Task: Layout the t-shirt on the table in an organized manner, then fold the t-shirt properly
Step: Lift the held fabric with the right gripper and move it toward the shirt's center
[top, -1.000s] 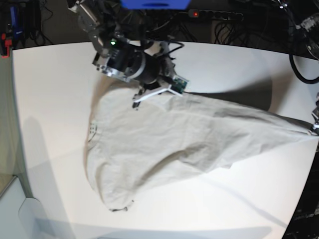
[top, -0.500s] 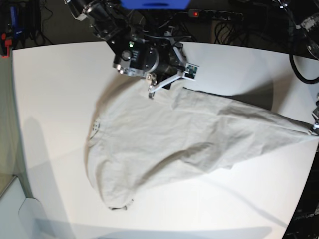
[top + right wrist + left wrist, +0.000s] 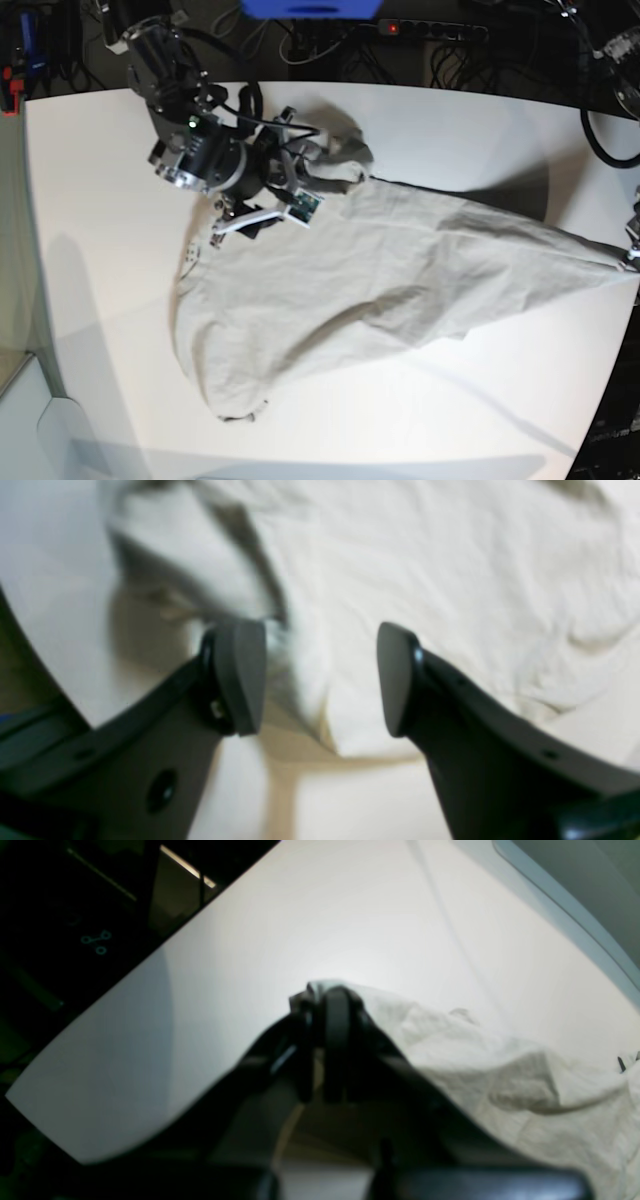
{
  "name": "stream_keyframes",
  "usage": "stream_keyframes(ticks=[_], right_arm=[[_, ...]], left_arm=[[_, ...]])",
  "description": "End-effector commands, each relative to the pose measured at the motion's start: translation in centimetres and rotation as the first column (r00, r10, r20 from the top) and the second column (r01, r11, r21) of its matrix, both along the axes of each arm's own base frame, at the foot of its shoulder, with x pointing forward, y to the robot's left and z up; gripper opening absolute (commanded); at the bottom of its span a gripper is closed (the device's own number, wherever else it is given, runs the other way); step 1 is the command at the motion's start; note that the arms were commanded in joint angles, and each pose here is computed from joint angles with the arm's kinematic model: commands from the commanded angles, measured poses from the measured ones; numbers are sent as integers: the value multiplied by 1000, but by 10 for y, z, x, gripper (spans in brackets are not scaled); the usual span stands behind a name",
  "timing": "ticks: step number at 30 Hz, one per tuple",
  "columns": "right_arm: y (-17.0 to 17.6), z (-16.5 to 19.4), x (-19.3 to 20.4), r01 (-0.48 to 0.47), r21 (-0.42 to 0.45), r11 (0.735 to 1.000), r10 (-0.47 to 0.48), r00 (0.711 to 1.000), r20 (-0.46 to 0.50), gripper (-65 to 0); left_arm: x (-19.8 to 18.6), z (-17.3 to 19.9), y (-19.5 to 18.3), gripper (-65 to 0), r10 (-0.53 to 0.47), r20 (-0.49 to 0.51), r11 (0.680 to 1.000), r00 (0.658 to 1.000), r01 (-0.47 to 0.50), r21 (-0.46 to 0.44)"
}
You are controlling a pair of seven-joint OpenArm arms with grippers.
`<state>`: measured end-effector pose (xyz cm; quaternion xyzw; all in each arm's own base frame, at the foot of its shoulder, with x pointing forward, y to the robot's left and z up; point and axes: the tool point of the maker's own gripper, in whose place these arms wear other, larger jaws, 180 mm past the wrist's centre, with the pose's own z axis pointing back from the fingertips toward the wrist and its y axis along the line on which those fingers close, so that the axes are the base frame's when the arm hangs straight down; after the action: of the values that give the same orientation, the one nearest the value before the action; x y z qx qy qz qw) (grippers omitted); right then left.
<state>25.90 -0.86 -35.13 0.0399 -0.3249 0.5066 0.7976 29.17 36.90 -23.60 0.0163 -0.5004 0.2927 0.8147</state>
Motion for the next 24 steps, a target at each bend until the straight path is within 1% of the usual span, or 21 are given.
stream_keyframes(ticks=[1, 5, 7, 9, 13, 18, 20, 21, 22, 24], right_arm=[[1, 7, 2, -26, 9, 1000, 26, 999, 26, -303], [-8, -2, -8, -24, -9, 1000, 24, 1000, 1, -303], [-20, -10, -12, -27, -45, 999, 26, 1000, -16, -304], [-25, -14, -17, -31, -60, 998, 29, 999, -28, -304], [-24, -16, -18, -46, -30, 999, 45, 999, -19, -306], [-23, -40, -19, -41, -10, 999, 40, 996, -78, -309], [-20, -44, -14, -47, 10, 999, 48, 996, -78, -335], [-20, -48, -12, -47, 17, 999, 48, 995, -84, -365], [-19, -51, -8, -46, 20, 999, 47, 995, -87, -405], [-20, -47, 5, -44, 13, 999, 45, 997, -69, -506]], left_arm=[[4, 17, 6, -645, 7, 47, 999, 999, -9, 36], [4, 17, 6, -645, 7, 47, 999, 999, -9, 36], [4, 17, 6, -645, 7, 47, 999, 999, -9, 36], [4, 17, 6, -645, 7, 47, 999, 999, -9, 36], [4, 17, 6, -645, 7, 47, 999, 999, -9, 36], [4, 17, 7, -645, 10, 47, 999, 999, -11, 36], [3, 16, 7, -645, 10, 43, 999, 999, -11, 36], [3, 16, 7, -645, 10, 43, 999, 999, -11, 36], [2, 15, 7, -645, 10, 40, 999, 999, -11, 35], [2, 12, 4, -645, 13, 41, 1000, 999, -14, 21]])
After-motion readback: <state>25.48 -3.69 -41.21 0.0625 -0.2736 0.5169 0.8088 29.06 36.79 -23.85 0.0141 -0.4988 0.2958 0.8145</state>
